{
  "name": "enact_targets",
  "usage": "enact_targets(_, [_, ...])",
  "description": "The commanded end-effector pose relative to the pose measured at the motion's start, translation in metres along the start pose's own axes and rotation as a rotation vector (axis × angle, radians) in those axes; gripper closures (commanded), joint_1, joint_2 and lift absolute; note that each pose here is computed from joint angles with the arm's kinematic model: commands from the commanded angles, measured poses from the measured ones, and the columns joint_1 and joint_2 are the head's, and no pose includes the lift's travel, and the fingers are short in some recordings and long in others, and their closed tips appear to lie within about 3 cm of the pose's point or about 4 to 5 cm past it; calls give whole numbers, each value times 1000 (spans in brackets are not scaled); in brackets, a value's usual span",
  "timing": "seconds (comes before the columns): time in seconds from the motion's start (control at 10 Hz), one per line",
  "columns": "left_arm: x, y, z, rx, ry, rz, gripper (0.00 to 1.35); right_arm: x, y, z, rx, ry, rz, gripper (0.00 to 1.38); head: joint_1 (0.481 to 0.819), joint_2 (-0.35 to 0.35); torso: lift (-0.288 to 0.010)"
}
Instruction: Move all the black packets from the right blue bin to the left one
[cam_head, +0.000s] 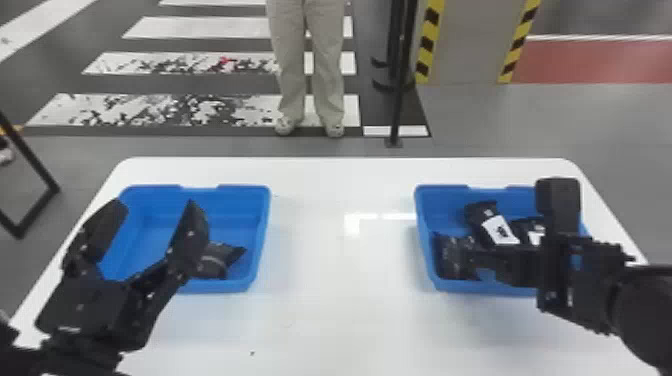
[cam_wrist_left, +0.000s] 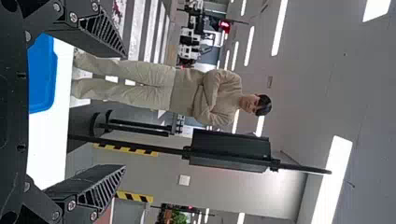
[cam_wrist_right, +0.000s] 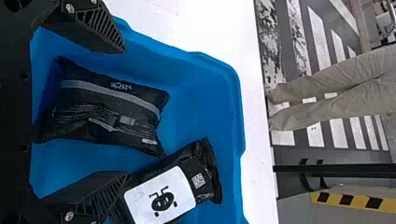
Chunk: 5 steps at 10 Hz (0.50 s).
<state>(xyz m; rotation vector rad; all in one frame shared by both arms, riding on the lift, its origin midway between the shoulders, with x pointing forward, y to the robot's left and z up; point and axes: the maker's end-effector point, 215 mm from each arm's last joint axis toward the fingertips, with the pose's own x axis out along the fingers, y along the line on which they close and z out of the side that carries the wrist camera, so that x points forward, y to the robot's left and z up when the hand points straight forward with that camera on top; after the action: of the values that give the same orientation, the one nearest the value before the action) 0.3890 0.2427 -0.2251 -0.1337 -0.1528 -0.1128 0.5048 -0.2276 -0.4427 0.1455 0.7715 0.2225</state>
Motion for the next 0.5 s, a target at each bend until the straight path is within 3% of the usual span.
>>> enact_targets(0.0, [-1,1,0,-1,-2,3,196,-1,-1,-7,1,31,-10,136,695,19,-140])
enact_targets(0.4, [-1,2,1,-3,-8,5,196,11,-9,-17,15,89,-27,206,695,17,-140])
